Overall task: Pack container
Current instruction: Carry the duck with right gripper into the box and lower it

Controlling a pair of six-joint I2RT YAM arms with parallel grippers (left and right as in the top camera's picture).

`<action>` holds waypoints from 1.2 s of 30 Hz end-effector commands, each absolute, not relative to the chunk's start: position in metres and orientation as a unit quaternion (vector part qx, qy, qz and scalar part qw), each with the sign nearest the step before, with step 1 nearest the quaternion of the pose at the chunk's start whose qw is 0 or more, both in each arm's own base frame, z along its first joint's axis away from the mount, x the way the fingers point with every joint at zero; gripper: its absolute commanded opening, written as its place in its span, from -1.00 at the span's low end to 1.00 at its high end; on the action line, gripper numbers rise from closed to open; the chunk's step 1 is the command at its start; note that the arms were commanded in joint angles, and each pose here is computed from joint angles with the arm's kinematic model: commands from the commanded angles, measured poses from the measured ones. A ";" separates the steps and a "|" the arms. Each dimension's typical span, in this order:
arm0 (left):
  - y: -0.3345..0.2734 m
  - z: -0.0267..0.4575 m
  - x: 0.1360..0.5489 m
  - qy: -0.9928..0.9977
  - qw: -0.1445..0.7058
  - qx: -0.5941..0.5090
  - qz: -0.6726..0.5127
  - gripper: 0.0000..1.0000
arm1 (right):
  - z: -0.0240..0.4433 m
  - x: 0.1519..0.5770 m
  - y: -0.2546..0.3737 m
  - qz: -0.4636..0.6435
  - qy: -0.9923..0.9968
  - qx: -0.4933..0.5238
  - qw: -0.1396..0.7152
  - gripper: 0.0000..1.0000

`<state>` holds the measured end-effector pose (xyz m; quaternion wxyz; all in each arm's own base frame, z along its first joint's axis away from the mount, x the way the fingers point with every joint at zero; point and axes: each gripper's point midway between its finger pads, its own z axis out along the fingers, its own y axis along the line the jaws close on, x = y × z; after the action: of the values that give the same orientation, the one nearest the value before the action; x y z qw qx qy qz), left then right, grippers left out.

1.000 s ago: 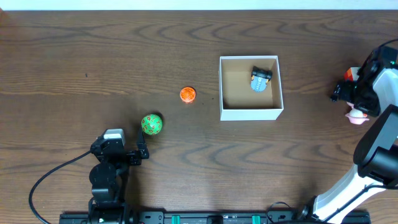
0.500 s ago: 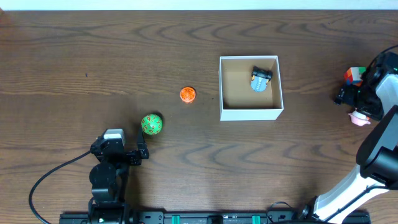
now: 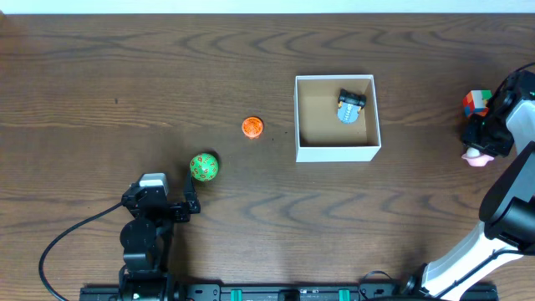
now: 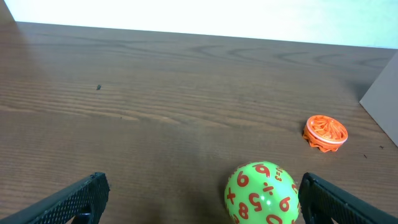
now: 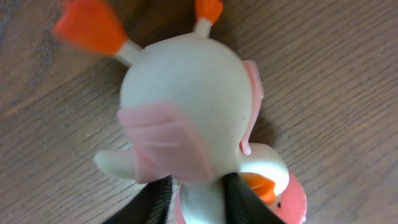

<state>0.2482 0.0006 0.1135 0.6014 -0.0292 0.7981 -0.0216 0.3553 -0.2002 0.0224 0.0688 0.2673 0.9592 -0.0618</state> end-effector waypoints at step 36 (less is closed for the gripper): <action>0.002 0.097 0.245 0.813 0.581 -0.036 -0.022 0.96 | 0.253 0.433 0.053 0.044 0.952 -0.113 0.282 -0.97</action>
<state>0.2482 0.0005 0.1135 0.6014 -0.0290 0.7981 -0.0217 0.4360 0.0180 0.2383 0.2635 -0.0106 0.9635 0.0452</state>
